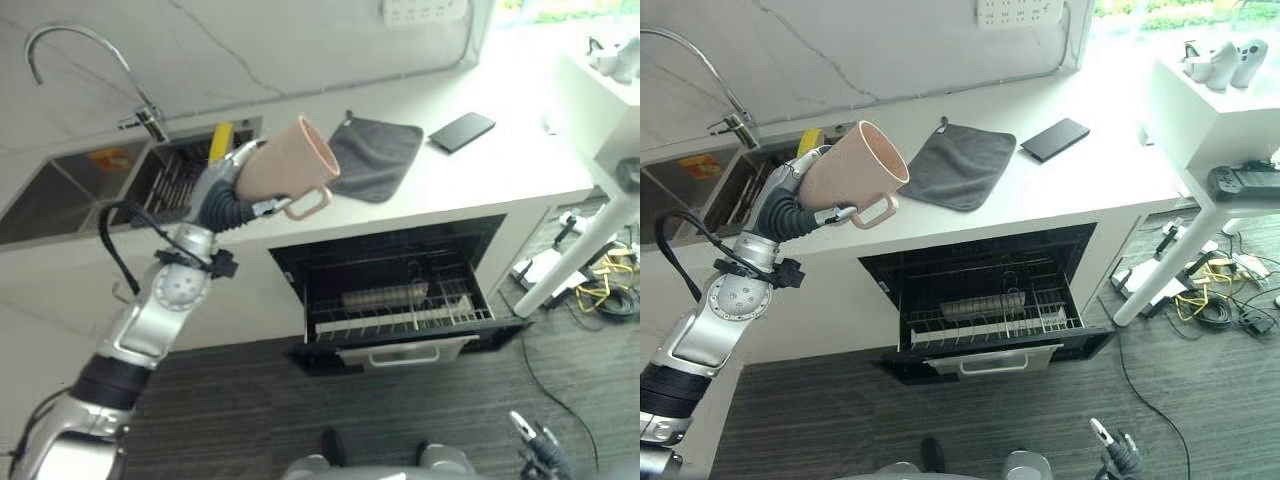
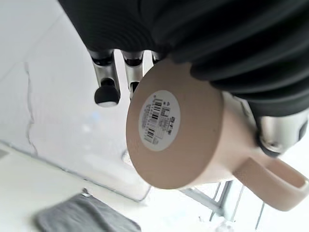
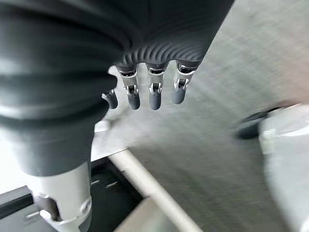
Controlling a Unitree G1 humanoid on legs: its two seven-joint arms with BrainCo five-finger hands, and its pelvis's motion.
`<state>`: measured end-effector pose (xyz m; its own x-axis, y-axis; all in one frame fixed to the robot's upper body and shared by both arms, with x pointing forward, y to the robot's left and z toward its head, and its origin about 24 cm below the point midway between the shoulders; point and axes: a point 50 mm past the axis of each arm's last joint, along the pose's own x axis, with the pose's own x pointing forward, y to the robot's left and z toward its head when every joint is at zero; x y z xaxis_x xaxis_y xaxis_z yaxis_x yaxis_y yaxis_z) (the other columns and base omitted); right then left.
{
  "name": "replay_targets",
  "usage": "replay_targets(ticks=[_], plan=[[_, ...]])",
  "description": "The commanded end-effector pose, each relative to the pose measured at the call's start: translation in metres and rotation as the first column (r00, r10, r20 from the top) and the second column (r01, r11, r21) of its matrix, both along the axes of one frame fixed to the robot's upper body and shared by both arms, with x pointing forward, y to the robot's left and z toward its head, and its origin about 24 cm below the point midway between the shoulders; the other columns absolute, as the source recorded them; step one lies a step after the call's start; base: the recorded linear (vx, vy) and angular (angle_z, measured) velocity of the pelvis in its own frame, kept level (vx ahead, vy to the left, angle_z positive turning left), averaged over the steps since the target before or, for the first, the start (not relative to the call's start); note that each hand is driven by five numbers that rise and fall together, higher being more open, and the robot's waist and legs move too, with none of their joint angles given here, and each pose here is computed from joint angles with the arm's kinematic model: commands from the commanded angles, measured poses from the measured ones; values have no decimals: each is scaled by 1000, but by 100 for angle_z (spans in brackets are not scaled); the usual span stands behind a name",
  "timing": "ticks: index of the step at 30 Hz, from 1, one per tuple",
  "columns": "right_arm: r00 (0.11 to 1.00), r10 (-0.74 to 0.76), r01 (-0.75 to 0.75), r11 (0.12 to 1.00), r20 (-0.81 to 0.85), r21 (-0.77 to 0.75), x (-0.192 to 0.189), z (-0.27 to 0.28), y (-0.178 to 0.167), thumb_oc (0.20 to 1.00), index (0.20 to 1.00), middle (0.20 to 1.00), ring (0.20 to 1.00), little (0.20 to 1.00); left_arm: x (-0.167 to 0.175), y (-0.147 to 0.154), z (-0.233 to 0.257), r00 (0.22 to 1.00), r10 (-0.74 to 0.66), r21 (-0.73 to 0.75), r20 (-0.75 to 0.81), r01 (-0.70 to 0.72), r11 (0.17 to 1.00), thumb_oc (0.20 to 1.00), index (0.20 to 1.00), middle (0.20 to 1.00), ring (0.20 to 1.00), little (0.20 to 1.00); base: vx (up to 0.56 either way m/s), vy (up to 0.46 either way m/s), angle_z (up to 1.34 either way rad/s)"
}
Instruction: Place the dishes in the dishwasher.
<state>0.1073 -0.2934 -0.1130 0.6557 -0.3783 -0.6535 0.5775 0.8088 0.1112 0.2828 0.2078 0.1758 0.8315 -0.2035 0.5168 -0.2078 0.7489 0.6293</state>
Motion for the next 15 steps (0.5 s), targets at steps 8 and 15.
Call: replay_targets(ticks=[8, 15], plan=[[638, 381, -281, 924, 669, -259, 73, 130, 12, 1000, 1000, 1000, 1000, 1000, 12, -6, -5, 986, -94, -507, 135, 150, 849, 200, 200, 200, 200, 200, -39, -27, -28], [259, 551, -386, 812, 793, -438, 94, 201, 49, 1000, 1000, 1000, 1000, 1000, 13, -35, -23, 968, -217, -663, 127, 245, 707, 200, 200, 200, 200, 200, -3, 31, -23]])
